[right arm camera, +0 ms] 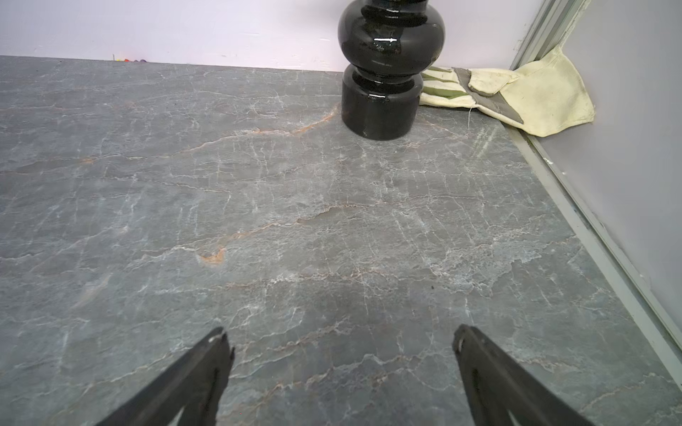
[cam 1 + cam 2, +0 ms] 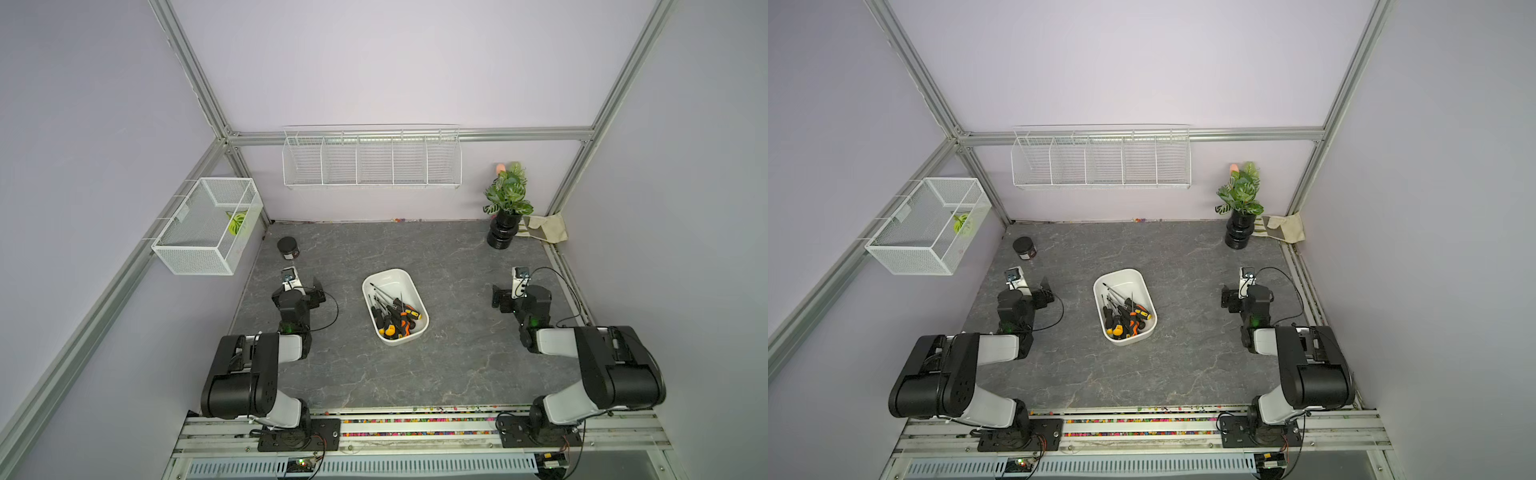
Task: Take out the screwdriver from the storage box
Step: Pick up the storage box at the center of the board.
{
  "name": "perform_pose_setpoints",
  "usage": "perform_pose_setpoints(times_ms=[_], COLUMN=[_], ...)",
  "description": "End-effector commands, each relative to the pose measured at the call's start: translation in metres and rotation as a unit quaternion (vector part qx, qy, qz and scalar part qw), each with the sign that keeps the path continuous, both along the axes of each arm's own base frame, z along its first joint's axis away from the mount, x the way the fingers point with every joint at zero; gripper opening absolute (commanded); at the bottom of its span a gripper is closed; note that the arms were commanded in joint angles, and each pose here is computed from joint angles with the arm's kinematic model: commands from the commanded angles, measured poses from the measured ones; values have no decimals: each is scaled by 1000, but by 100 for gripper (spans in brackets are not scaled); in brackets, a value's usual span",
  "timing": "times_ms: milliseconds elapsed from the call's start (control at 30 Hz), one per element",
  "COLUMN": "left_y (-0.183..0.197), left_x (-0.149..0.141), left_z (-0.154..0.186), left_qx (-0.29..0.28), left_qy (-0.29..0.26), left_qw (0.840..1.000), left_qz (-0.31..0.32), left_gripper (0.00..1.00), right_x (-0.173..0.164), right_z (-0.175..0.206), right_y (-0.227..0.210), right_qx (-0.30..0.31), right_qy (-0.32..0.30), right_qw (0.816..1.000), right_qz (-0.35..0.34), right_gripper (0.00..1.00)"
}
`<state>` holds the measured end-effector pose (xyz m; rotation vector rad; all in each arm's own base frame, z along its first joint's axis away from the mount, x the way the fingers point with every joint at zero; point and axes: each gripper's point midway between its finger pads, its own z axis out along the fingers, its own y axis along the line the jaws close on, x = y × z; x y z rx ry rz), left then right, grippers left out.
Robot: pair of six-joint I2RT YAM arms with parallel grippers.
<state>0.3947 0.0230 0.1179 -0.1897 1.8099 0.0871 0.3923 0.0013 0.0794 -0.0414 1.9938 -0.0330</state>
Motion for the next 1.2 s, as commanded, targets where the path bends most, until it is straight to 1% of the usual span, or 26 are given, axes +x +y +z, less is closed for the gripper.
perform_pose_setpoints(times_ms=[0, 1000, 1067, 1100, 1133, 1167], left_y=[0, 1, 2, 6, 9, 11], left_x=[2, 2, 2, 1, 2, 4], left_z=[2, 3, 5, 7, 14, 18], left_qx=[-2, -4, -2, 0, 3, 3], left_qy=[-6, -6, -9, -10, -12, -5], left_qw=[1000, 1000, 1000, 1000, 1000, 999], left_qz=[3, 2, 5, 17, 28, 35], left_gripper=[100, 100, 100, 100, 100, 100], right_x=[3, 3, 5, 4, 1, -2], right_z=[9, 9, 15, 19, 22, 22], right_y=[2, 1, -8, -15, -21, -23], right_qx=[4, 4, 2, 3, 4, 6], right_qy=[-13, -12, -22, -26, -25, -18], right_qw=[1000, 1000, 999, 998, 997, 997], right_qz=[-1, -2, -31, -53, -74, -81], right_gripper=[99, 99, 99, 99, 99, 99])
